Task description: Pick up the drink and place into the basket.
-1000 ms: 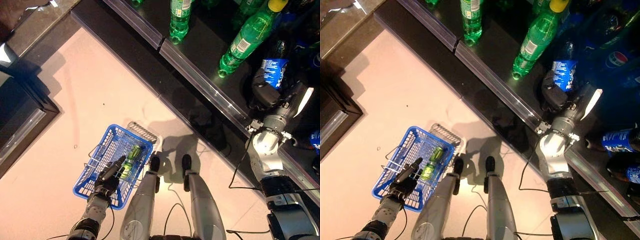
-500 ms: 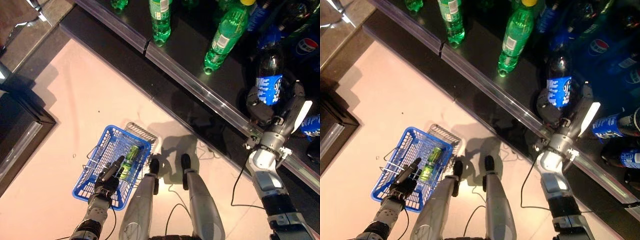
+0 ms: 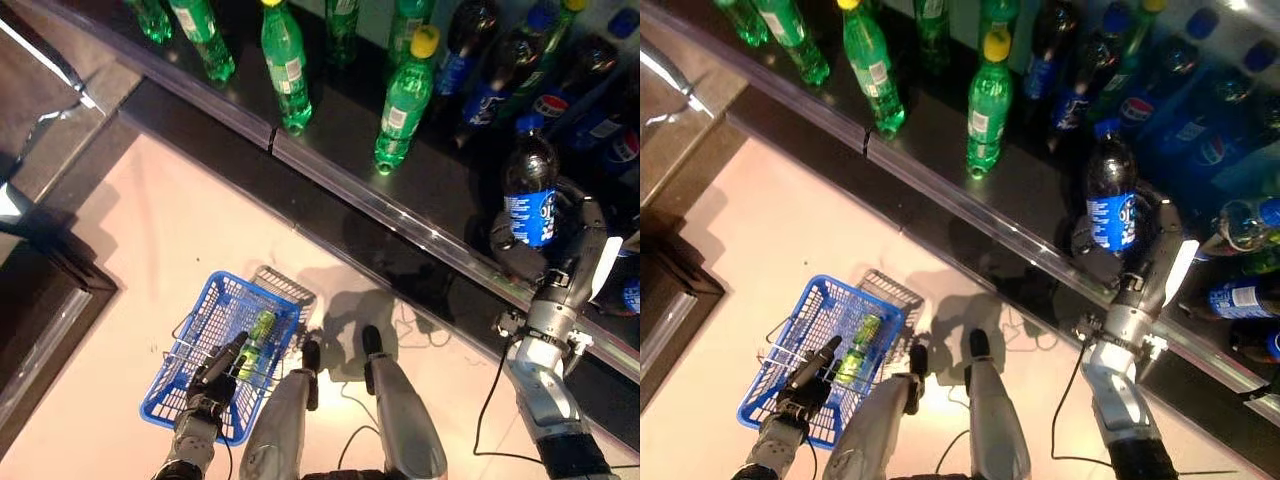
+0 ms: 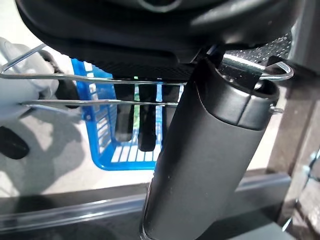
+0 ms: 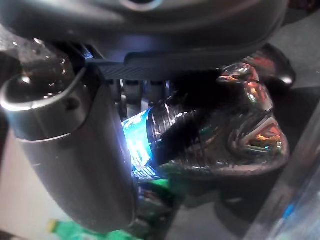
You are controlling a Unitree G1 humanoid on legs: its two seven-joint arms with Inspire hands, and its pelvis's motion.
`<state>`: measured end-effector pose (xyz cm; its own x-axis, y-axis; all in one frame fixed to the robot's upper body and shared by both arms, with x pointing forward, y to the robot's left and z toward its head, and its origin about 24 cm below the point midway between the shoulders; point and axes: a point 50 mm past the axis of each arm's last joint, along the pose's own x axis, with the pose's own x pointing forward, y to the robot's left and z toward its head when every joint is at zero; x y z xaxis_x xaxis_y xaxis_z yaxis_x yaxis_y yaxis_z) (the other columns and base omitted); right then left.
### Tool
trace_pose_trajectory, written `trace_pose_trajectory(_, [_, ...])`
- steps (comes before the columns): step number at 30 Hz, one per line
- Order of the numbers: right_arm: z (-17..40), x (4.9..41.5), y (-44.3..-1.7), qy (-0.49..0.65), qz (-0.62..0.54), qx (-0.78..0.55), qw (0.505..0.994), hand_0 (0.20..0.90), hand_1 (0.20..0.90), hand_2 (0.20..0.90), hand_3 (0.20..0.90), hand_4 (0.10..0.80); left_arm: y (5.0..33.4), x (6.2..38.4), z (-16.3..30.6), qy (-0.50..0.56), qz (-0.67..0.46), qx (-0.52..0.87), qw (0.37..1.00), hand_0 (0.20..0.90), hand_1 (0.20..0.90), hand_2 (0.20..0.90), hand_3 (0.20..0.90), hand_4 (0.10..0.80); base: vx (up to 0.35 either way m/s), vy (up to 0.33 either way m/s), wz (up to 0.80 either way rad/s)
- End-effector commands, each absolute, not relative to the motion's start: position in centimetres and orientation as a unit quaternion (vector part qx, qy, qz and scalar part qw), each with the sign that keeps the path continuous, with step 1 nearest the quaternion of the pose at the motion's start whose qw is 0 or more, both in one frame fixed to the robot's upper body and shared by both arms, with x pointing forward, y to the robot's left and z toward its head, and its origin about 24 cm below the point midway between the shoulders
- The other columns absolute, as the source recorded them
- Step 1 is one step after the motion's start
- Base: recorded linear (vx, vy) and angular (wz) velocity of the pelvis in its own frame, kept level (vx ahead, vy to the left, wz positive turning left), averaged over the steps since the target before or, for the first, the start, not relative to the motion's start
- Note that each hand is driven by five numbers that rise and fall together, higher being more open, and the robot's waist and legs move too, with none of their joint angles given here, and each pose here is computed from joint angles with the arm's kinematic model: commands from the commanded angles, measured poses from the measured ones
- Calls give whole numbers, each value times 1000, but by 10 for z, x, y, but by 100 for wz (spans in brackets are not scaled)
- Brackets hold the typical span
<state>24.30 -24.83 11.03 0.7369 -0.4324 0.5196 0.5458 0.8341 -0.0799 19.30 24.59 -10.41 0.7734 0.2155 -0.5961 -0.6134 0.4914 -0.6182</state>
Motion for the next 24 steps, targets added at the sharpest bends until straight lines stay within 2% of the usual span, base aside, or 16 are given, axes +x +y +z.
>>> trace_pose_trajectory(1, [209,214,-230,-511,-156,-64,843,300,300,300,200,100,260,170,-102,204,236,-423,851,300,300,300,200,100,72,-16,-5])
trace_pose_trajectory(6, [191,222,-217,-406,42,-16,913,300,300,300,200,100,267,166,-102,207,247,-412,852,300,300,300,200,100,50,-4,-4])
trace_pose_trajectory(10, [163,227,-206,-298,175,13,938,300,300,300,200,100,273,170,-97,185,248,-410,858,300,300,300,200,100,43,11,2])
trace_pose_trajectory(12, [153,226,-202,-262,213,8,941,300,300,300,200,100,276,173,-93,175,246,-409,861,300,300,300,200,100,16,7,2])
trace_pose_trajectory(17, [106,219,-195,-90,351,-25,932,300,300,300,200,100,294,189,-72,126,234,-390,882,300,300,300,200,100,4,21,22])
trace_pose_trajectory(21, [80,216,-193,-11,381,-20,924,300,300,300,200,100,301,206,-51,100,200,-349,910,300,300,300,200,100,-11,33,31])
trace_pose_trajectory(24, [65,215,-187,19,384,-24,923,300,300,300,200,100,295,223,-31,76,143,-316,935,300,300,300,200,100,-6,53,28])
